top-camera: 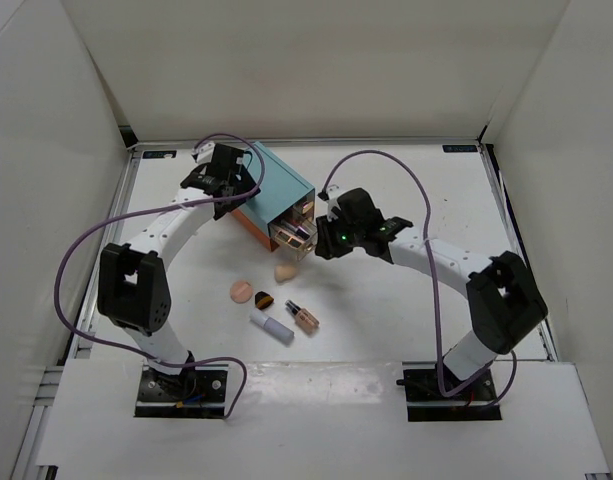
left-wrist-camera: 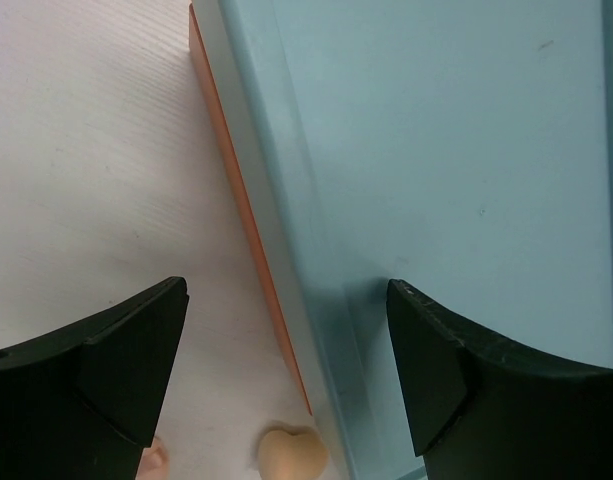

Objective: Organize the makeup

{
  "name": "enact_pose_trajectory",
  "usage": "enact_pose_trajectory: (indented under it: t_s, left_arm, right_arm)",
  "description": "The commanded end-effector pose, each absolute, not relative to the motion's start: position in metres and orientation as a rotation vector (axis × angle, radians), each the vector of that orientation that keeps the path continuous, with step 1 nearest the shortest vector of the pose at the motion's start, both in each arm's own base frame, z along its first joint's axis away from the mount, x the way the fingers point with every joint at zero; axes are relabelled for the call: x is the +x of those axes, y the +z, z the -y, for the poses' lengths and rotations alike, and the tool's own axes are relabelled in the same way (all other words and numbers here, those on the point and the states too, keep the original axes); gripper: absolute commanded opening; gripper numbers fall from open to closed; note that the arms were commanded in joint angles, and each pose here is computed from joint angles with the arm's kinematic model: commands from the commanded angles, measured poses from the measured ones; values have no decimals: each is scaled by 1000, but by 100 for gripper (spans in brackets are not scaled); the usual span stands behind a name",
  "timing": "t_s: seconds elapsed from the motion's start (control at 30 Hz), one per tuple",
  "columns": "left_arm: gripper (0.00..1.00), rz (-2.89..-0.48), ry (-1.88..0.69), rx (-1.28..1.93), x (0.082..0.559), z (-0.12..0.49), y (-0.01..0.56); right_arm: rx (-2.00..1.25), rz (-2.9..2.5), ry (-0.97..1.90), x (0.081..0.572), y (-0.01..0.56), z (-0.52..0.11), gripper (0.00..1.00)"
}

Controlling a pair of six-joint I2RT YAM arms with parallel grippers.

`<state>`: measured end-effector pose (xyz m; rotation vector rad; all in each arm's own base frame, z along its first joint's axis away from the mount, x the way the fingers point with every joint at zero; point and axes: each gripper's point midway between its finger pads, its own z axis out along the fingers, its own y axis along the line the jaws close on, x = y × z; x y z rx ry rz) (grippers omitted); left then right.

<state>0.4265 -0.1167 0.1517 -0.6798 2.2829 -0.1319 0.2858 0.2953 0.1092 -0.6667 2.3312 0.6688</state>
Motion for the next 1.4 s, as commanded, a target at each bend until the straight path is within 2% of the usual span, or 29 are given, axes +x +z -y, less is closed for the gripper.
enact_pose_trajectory:
  t_s: [0.0,0.27,0.63,0.77,0.93,1.1,1.23,1.37]
  left_arm:
    - [91,-2291,-126,-655,430,116,156]
    - [87,-2334,-98,-658,427,113,139]
    - [82,-2353,-89,-664,424,112,139]
    - [82,-2338,-92,-662,423,111,144]
    - [82,-2346,-83,-659,421,110,142]
    - [82,-2354,-73,-658,420,108,140]
    - [82,-2357,-68,-655,420,109,139]
    - [80,-2368,-58,-648,419,109,136]
  right_arm:
    - [-649,-2165,779,315,144,-334,37]
    - [-520,-1984,930,347,171,-374,36]
    - [-282,-1815,891,399,187,-412,41]
    - [-288,-1814,847,389,184,-405,43]
    - [-320,-1861,727,373,176,-365,49]
    - [-402,-1916,631,369,145,-319,64]
    - [-501,-1862,601,372,128,-308,73]
    - [-590,-1782,690,380,122,-324,80]
